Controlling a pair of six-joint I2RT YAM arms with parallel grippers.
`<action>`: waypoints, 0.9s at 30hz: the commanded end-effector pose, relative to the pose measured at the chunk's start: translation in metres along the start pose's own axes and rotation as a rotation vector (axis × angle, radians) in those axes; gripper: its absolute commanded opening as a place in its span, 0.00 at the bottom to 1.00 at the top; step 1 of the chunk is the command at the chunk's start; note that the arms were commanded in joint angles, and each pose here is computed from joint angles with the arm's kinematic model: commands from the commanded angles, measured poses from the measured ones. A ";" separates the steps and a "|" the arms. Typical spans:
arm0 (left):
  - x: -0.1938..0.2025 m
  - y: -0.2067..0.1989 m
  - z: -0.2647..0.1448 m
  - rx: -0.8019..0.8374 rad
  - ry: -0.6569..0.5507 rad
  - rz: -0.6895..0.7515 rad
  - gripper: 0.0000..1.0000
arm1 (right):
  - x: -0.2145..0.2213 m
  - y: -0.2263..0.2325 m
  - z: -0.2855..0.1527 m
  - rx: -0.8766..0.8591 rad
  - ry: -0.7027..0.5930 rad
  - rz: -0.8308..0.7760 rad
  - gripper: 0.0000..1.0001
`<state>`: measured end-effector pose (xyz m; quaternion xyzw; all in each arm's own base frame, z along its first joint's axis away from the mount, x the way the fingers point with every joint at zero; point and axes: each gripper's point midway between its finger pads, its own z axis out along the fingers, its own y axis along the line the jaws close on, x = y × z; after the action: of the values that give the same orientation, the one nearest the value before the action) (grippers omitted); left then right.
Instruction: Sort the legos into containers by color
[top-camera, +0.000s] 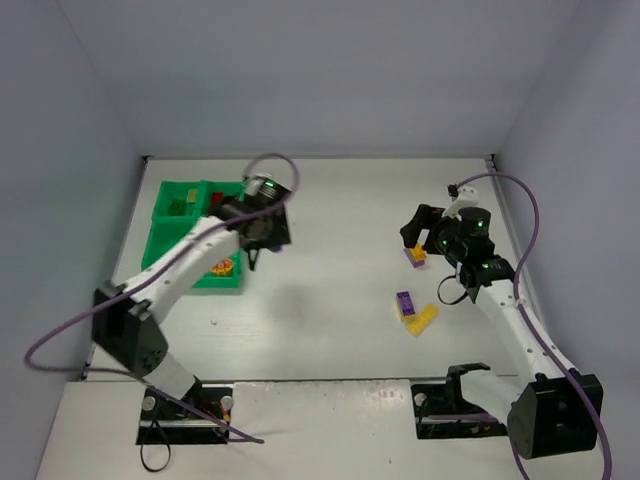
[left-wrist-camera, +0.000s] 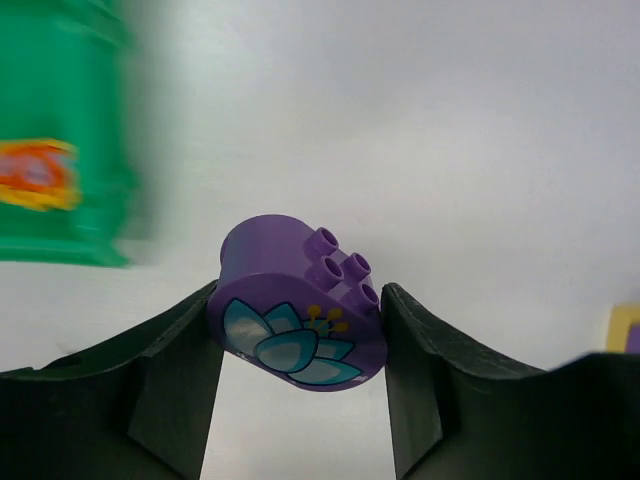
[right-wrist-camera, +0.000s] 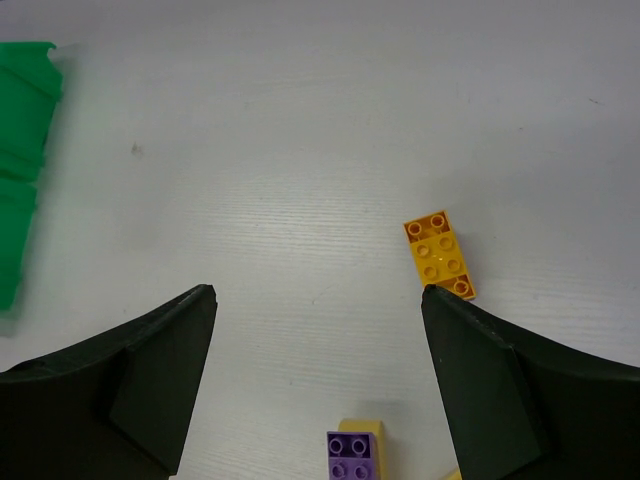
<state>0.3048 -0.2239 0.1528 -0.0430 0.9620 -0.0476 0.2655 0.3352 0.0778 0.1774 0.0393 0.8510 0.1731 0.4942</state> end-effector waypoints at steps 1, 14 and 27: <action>-0.060 0.104 -0.045 -0.132 -0.150 -0.120 0.00 | -0.027 0.015 -0.005 -0.064 -0.078 -0.020 0.80; -0.107 0.272 0.001 -0.273 -0.093 -0.484 0.09 | -0.024 0.019 -0.004 -0.090 -0.070 -0.026 0.80; -0.110 0.290 0.015 -0.274 -0.069 -0.516 0.72 | -0.023 0.017 -0.010 -0.080 -0.083 -0.033 0.81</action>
<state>0.3776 0.0779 0.1246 -0.3345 0.9168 0.0357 0.2150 0.3302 0.0856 0.1885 0.0204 0.8421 0.1938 0.5028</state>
